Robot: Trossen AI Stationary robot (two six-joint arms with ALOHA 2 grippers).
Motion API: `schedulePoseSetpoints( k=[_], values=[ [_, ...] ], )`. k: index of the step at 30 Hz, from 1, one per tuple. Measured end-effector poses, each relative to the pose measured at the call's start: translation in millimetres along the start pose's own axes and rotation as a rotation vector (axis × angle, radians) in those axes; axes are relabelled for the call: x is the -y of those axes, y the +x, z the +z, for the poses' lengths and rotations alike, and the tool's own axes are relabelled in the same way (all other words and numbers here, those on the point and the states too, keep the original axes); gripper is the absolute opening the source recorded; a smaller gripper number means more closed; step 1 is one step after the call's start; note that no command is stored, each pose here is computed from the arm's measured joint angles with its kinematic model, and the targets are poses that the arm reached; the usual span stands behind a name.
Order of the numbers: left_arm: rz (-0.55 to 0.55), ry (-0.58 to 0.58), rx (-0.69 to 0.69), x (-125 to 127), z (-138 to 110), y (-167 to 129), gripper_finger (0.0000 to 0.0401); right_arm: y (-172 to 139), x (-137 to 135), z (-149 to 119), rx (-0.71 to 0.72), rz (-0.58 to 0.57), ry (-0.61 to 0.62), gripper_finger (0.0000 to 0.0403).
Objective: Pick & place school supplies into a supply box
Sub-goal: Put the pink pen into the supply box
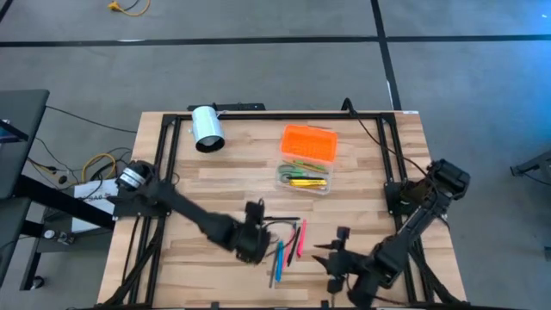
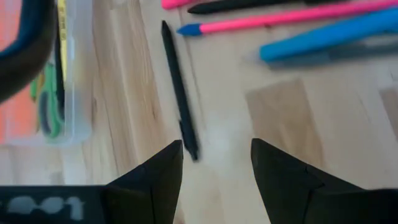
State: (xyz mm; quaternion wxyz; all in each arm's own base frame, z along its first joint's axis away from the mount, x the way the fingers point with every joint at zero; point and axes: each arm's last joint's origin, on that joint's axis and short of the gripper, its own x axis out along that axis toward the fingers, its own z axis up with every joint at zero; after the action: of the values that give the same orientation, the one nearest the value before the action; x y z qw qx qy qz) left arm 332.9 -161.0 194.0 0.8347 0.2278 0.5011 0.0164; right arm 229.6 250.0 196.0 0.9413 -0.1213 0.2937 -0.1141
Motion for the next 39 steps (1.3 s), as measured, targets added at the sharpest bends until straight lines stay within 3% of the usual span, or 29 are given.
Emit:
schedulePoseSetpoints(
  k=[9,14,20,23,39],
  values=[
    [0.199,-0.069,0.054,65,-46,-13,0.0180,53,39,15,-0.161,-0.038,0.302,0.0134],
    [0.243,-0.109,0.113,90,-68,-21,0.0180,72,53,17,-0.244,-0.017,0.399,0.0134],
    [0.261,-0.127,0.160,107,-80,-33,0.0180,107,35,-4,-0.375,0.077,0.358,0.0134],
    [0.275,-0.127,0.196,112,-81,-39,0.0180,115,30,-14,-0.414,0.050,0.329,0.0134],
    [0.295,-0.154,0.231,112,-79,-41,0.0180,107,23,-24,-0.493,0.037,0.349,0.0134]
  ],
)
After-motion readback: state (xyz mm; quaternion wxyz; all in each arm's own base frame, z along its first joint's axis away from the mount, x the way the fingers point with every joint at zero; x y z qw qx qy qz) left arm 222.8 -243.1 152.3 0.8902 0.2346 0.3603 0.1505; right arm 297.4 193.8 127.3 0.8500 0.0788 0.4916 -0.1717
